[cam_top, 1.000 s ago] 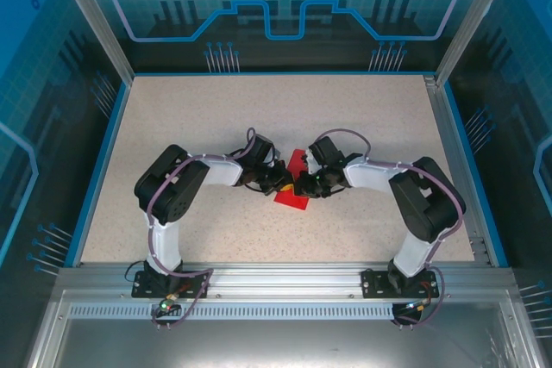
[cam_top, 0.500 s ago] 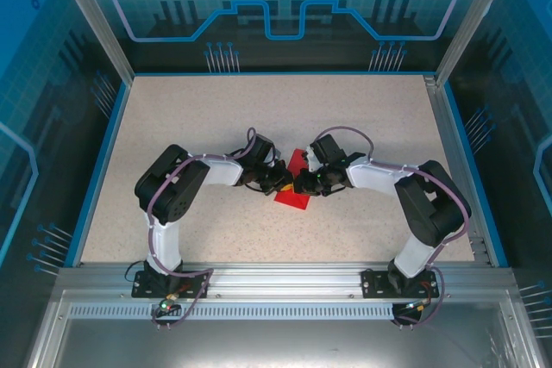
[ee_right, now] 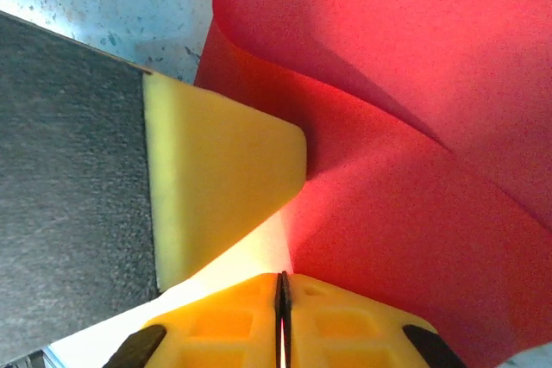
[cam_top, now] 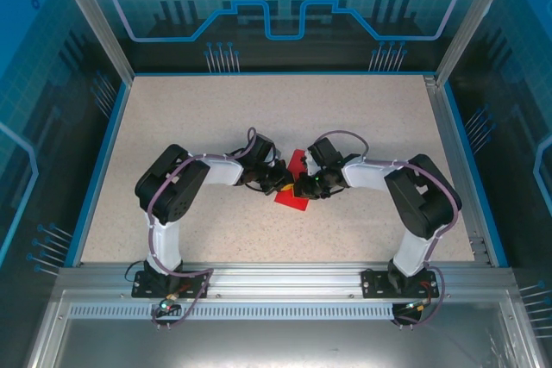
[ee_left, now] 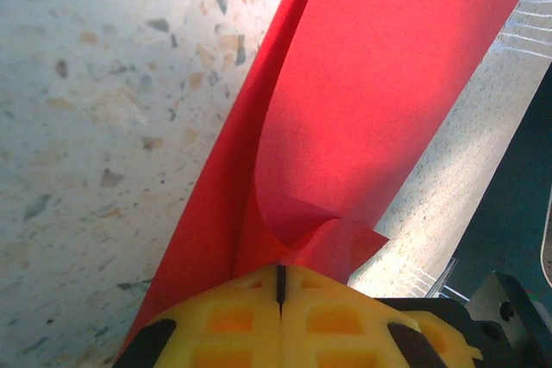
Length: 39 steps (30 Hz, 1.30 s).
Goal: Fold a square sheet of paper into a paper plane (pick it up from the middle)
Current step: Fold the triangle a second time at the center of the table.
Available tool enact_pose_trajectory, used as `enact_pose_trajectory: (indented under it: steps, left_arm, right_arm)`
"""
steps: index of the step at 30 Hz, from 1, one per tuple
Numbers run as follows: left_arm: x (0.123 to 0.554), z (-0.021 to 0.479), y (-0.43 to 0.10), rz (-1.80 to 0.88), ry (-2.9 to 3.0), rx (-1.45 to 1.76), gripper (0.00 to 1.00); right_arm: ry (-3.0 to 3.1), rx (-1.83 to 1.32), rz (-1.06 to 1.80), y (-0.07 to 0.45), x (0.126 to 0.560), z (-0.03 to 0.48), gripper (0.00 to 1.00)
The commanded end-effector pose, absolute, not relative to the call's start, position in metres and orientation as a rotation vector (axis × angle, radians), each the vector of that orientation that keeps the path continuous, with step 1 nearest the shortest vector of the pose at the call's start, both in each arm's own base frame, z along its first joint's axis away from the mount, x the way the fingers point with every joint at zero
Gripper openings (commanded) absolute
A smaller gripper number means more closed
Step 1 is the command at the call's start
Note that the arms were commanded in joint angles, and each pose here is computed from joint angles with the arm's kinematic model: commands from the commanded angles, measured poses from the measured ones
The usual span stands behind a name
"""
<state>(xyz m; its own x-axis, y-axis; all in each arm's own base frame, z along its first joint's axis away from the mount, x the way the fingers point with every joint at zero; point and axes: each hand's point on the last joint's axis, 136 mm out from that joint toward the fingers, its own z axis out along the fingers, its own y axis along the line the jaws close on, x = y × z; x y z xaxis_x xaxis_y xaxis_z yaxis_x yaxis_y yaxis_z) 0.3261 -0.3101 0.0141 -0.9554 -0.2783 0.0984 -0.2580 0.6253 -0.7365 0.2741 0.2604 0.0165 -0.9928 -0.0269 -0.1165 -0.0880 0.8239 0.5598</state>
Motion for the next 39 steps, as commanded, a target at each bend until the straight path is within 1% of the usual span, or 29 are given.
enact_pose_trajectory:
  steps: [1,5,9,12,19,30,36,39]
  left_arm:
    - [0.298,-0.031,-0.292,-1.075,2.979,-0.541,0.0]
    - [0.297,-0.032,-0.291,-1.067,2.982,-0.541,0.0]
    - [0.298,-0.032,-0.291,-1.066,2.982,-0.54,0.0]
    - [0.298,-0.033,-0.292,-1.065,2.985,-0.538,0.0]
    - [0.299,-0.032,-0.292,-1.068,2.983,-0.536,0.0]
    - [0.298,-0.032,-0.291,-1.064,2.987,-0.532,0.0]
    - [0.296,-0.035,-0.289,-1.053,2.993,-0.538,0.0]
    - [0.296,-0.036,-0.289,-1.051,2.995,-0.539,0.0]
  right_arm:
    - [2.902,-0.066,0.899,0.256,0.277,0.014,0.11]
    - [2.894,-0.094,0.873,0.253,0.277,0.023,0.12]
    - [2.845,-0.177,0.924,0.263,0.275,0.045,0.13]
    - [2.839,-0.215,0.953,0.269,0.272,0.049,0.14]
    - [2.881,-0.205,0.924,0.27,0.269,0.034,0.14]
    - [2.948,-0.152,0.807,0.251,0.262,0.007,0.14]
    - [2.93,-0.14,0.835,0.247,0.265,0.013,0.14]
    - [2.963,-0.128,0.839,0.242,0.254,0.003,0.14]
